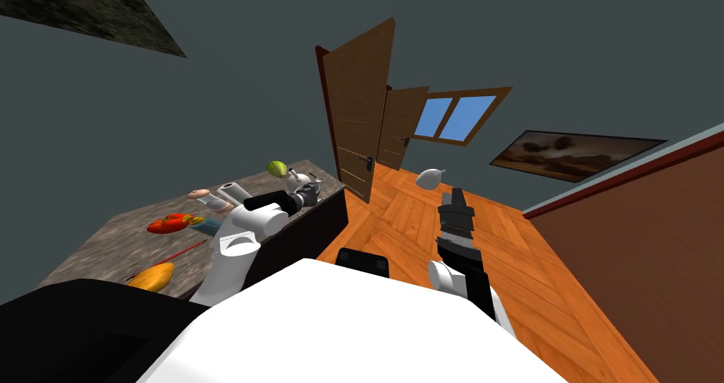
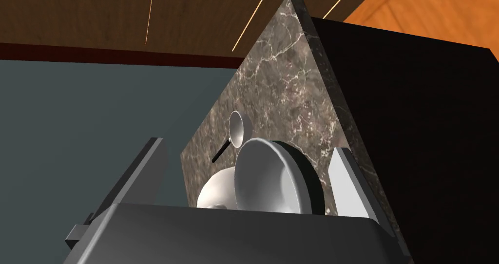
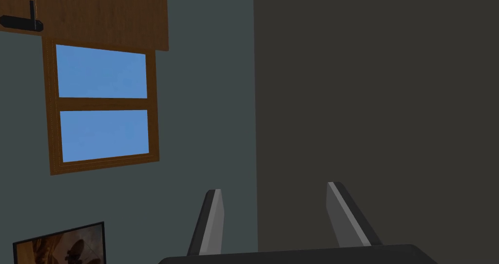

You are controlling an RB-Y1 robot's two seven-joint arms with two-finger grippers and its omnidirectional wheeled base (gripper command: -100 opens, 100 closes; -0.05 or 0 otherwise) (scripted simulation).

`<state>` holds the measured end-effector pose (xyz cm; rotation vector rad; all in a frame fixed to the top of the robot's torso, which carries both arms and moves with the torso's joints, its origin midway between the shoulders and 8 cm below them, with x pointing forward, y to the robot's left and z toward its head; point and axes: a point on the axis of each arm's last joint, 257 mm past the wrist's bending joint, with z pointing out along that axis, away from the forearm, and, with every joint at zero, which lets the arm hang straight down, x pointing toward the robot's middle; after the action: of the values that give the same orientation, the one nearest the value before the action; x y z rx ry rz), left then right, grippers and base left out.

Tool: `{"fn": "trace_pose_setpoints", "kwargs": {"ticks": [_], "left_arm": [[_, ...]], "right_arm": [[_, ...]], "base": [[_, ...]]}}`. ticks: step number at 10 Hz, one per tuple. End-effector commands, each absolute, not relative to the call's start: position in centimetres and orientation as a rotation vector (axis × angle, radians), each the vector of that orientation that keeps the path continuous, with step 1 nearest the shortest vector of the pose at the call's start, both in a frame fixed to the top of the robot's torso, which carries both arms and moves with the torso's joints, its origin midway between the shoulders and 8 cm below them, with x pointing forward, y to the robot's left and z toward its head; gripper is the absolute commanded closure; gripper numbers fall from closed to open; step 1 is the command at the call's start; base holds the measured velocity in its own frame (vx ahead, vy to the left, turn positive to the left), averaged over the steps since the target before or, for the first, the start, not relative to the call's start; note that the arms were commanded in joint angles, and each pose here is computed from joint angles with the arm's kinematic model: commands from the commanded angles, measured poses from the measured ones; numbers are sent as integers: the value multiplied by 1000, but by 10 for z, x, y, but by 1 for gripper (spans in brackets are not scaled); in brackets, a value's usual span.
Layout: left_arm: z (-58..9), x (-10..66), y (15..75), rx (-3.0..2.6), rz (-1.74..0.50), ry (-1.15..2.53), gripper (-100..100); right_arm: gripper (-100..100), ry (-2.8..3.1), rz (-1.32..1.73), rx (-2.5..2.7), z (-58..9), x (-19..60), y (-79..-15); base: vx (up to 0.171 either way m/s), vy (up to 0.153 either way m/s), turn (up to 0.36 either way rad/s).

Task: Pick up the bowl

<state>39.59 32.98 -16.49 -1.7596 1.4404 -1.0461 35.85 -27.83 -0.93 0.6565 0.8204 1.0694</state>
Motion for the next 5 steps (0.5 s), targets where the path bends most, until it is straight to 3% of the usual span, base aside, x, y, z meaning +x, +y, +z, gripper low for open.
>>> {"fn": "trace_pose_setpoints", "kwargs": {"ticks": [1, 5], "left_arm": [[-172, 392, 332, -1785, -1019, 1459, -100], [-191, 377, 342, -1879, -925, 1523, -100]], "right_arm": [[0, 820, 1069, 656, -9, 359, -278], [0, 820, 1069, 657, -9, 359, -278]], "base": [[30, -3, 3], [63, -4, 67]]}}
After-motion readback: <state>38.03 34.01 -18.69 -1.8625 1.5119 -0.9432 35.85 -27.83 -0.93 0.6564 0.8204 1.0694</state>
